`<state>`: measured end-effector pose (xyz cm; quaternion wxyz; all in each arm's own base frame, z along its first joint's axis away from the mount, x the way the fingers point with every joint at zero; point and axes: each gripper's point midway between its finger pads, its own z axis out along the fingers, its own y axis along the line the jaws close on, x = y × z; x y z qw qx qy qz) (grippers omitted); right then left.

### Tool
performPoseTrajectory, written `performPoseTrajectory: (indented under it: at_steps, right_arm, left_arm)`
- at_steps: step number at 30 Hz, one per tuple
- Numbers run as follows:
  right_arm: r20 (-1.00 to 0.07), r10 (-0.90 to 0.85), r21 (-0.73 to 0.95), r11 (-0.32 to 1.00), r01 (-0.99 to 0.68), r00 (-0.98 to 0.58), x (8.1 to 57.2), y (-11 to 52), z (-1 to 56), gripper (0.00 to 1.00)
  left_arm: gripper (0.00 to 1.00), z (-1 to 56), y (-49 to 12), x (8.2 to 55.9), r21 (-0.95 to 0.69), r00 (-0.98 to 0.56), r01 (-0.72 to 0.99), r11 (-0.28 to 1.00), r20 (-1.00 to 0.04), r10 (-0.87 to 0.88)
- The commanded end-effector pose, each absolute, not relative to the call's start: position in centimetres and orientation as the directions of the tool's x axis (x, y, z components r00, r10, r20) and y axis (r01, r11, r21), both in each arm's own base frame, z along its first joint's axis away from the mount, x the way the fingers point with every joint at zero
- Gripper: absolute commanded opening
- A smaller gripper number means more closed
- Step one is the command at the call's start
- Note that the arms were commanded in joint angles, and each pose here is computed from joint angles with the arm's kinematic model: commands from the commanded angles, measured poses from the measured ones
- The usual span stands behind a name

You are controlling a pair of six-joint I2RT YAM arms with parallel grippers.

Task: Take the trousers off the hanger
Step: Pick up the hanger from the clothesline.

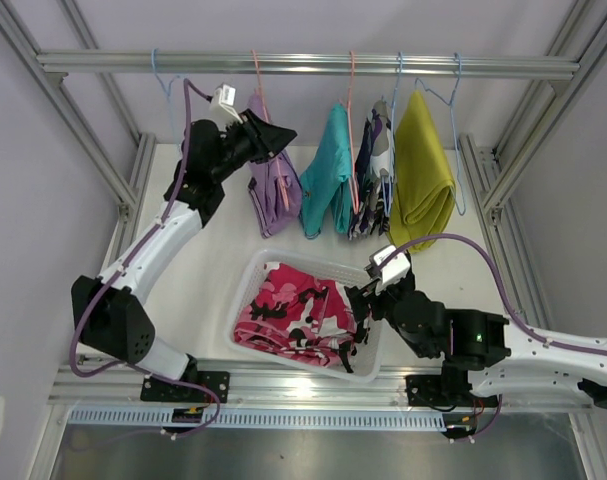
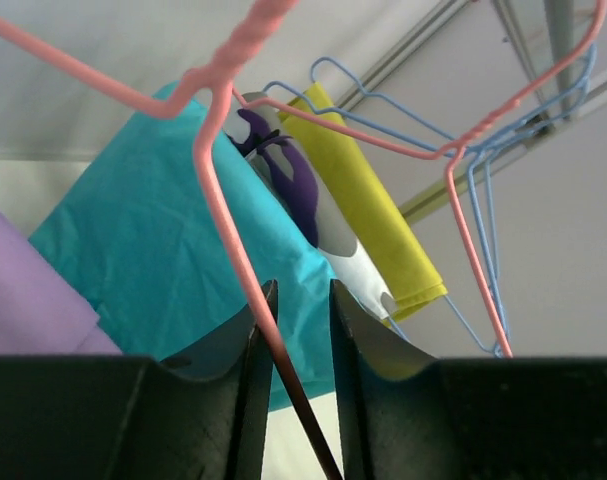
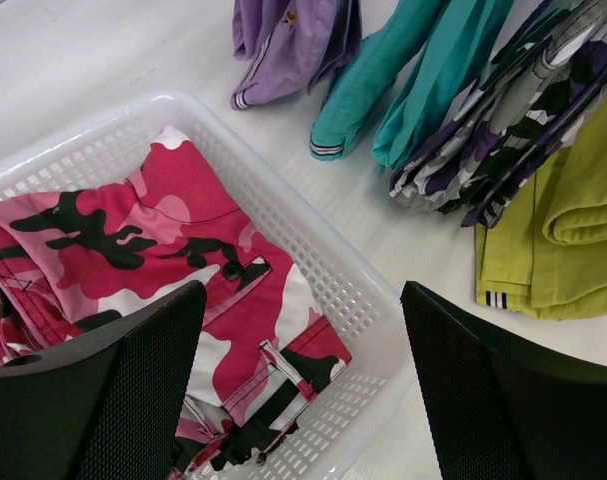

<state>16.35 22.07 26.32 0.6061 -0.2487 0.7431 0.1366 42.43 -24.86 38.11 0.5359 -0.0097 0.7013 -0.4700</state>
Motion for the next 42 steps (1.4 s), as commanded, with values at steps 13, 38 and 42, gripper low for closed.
performPoseTrajectory:
  at_steps: [13, 38, 42]
  right_arm:
    - [-0.975, -0.175, -0.082, 0.854, -0.513, -0.136, 16.7, 21.7, 26.9, 0.85]
    - [-0.983, -0.121, -0.028, 0.84, -0.541, -0.137, 15.9, 21.6, 27.9, 0.85]
    - [-0.986, -0.106, -0.018, 0.836, -0.549, -0.129, 15.7, 21.4, 28.4, 0.85]
  left_arm:
    - [0.01, 44.9, -25.4, 36.6, -0.619, -0.347, 0.747, 0.242, -0.673, -0.653]
    - [0.01, 57.6, -20.1, 28.8, -0.425, -0.056, 0.778, 0.463, -0.78, -0.623]
    - [0.01, 58.0, -18.9, 27.2, -0.438, -0.042, 0.749, 0.498, -0.781, -0.623]
